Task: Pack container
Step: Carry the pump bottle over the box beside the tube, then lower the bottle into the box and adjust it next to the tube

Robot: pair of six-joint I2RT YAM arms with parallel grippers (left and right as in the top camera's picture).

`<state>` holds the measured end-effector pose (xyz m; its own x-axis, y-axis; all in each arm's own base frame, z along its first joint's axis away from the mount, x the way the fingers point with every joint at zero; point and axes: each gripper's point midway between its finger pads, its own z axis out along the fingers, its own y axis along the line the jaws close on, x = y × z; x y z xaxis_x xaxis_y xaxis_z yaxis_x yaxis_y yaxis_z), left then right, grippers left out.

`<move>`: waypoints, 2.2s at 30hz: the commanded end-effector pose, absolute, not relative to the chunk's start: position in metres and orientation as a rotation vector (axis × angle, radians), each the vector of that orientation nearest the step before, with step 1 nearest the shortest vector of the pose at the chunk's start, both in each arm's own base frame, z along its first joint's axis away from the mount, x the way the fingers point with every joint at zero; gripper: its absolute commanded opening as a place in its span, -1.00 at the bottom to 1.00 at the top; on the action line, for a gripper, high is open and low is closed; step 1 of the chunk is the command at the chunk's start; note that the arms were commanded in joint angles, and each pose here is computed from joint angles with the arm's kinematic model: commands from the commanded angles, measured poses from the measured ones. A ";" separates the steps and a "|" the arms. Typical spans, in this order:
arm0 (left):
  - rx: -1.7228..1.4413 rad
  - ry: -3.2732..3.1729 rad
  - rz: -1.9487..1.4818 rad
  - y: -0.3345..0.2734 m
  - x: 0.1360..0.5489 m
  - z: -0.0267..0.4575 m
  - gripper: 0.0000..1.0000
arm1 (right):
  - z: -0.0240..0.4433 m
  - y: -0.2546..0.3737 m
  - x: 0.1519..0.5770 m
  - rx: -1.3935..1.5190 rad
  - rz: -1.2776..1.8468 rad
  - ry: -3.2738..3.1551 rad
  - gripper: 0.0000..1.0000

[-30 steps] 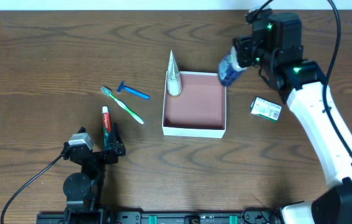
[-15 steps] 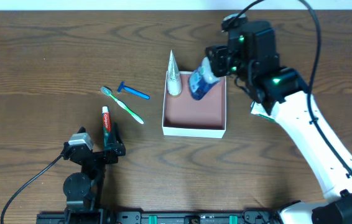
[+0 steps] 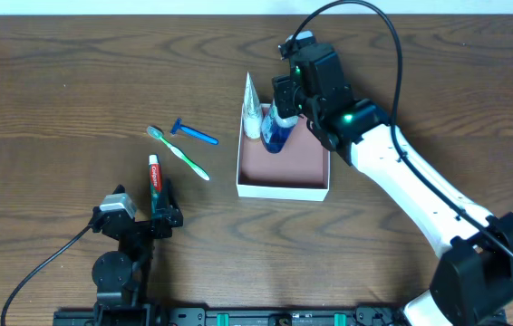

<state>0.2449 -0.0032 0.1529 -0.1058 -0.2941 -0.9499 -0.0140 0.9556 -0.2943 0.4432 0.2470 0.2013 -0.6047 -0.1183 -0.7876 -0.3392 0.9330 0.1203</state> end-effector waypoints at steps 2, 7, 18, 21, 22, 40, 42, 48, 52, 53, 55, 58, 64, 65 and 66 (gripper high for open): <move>-0.229 1.713 -0.231 -0.004 0.244 0.137 0.96 | 0.197 0.255 0.449 -0.376 0.273 2.186 -0.60; -0.229 1.713 -0.231 -0.004 0.244 0.137 0.96 | 0.179 0.262 0.455 -0.414 0.230 2.192 -0.63; -0.229 1.713 -0.231 -0.004 0.244 0.137 0.96 | 0.166 0.280 0.453 -0.468 0.125 2.159 -0.64; -0.229 1.713 -0.231 -0.004 0.244 0.137 0.96 | 0.164 0.281 0.452 -0.473 0.111 2.157 -0.64; -0.229 1.713 -0.231 -0.004 0.244 0.137 0.96 | 0.163 0.282 0.452 -0.476 0.109 2.158 -0.64; -0.229 1.713 -0.231 -0.004 0.244 0.137 0.96 | 0.150 0.287 0.440 -0.524 0.140 2.212 -0.28; -0.229 1.713 -0.231 -0.004 0.244 0.137 0.96 | 0.149 0.290 0.438 -0.533 0.145 2.215 -0.27; -0.230 1.712 -0.231 -0.004 0.244 0.137 0.96 | 0.148 0.299 0.430 -0.562 0.157 2.215 -0.13; -0.229 1.713 -0.231 -0.004 0.244 0.137 0.96 | 0.148 0.303 0.428 -0.570 0.157 2.212 -0.07; -0.229 1.713 -0.231 -0.004 0.244 0.137 0.96 | 0.149 0.302 0.429 -0.563 0.148 2.207 -0.07; -0.229 1.713 -0.231 -0.004 0.244 0.137 0.96 | 0.152 0.297 0.434 -0.538 0.113 2.195 -0.11; -0.229 1.713 -0.231 -0.004 0.244 0.137 0.96 | 0.156 0.293 0.439 -0.529 0.079 2.173 -0.13; -0.229 1.713 -0.231 -0.004 0.244 0.137 0.96 | 0.156 0.293 0.439 -0.547 0.071 2.166 -0.11; -0.229 1.713 -0.231 -0.004 0.244 0.137 0.96 | 0.156 0.293 0.439 -0.548 0.070 2.167 -0.06; -0.229 1.713 -0.231 -0.004 0.244 0.137 0.96 | 0.156 0.293 0.439 -0.549 0.070 2.169 0.01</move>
